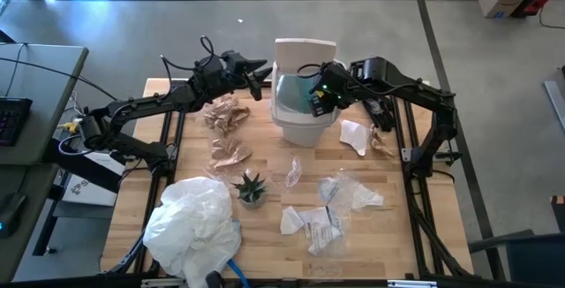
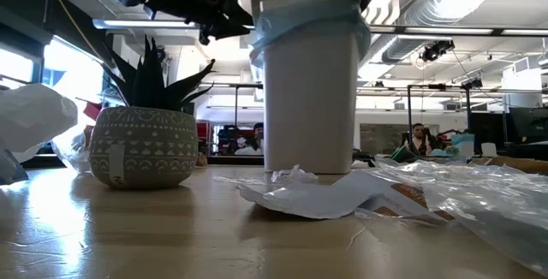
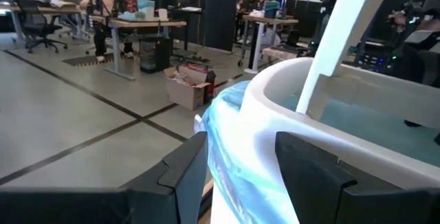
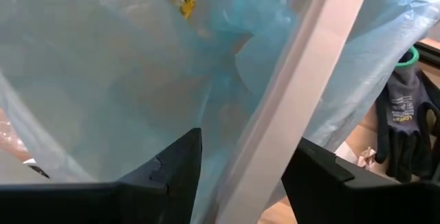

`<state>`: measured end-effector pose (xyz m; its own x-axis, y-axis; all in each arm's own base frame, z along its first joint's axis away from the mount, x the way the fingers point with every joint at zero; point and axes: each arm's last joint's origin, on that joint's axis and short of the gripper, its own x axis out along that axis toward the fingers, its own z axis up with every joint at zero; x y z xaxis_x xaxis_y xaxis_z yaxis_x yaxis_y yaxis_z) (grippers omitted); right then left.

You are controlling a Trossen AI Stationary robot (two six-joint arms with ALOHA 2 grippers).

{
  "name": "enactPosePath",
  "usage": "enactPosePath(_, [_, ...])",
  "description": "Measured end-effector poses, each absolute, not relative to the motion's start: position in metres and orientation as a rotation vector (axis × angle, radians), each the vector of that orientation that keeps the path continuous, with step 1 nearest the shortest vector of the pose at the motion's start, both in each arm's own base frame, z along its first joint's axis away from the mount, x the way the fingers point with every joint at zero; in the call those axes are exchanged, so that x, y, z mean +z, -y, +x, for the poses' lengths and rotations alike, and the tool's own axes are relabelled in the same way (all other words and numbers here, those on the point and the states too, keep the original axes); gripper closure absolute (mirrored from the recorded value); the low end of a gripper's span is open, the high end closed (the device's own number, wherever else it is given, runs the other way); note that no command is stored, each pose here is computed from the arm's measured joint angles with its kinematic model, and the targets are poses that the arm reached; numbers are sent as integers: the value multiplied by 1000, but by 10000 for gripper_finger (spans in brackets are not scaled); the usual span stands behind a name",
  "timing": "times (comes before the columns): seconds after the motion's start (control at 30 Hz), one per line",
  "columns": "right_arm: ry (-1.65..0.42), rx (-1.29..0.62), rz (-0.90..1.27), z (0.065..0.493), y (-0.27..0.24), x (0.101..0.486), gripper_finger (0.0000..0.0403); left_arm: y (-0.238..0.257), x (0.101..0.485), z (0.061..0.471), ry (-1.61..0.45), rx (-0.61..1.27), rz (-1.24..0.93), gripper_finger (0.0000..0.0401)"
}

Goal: Place trash/remove bag and relplace
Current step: Adjust the trash bin

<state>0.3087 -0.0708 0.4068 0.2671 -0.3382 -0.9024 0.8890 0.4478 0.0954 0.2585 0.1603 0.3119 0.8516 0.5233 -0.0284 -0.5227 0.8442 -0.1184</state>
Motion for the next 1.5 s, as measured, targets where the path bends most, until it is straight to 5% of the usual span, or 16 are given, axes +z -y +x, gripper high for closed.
enactPosePath(1.5, [-893, -995, 649, 287, 70, 423, 233, -156, 306, 282, 27, 484, -146, 243])
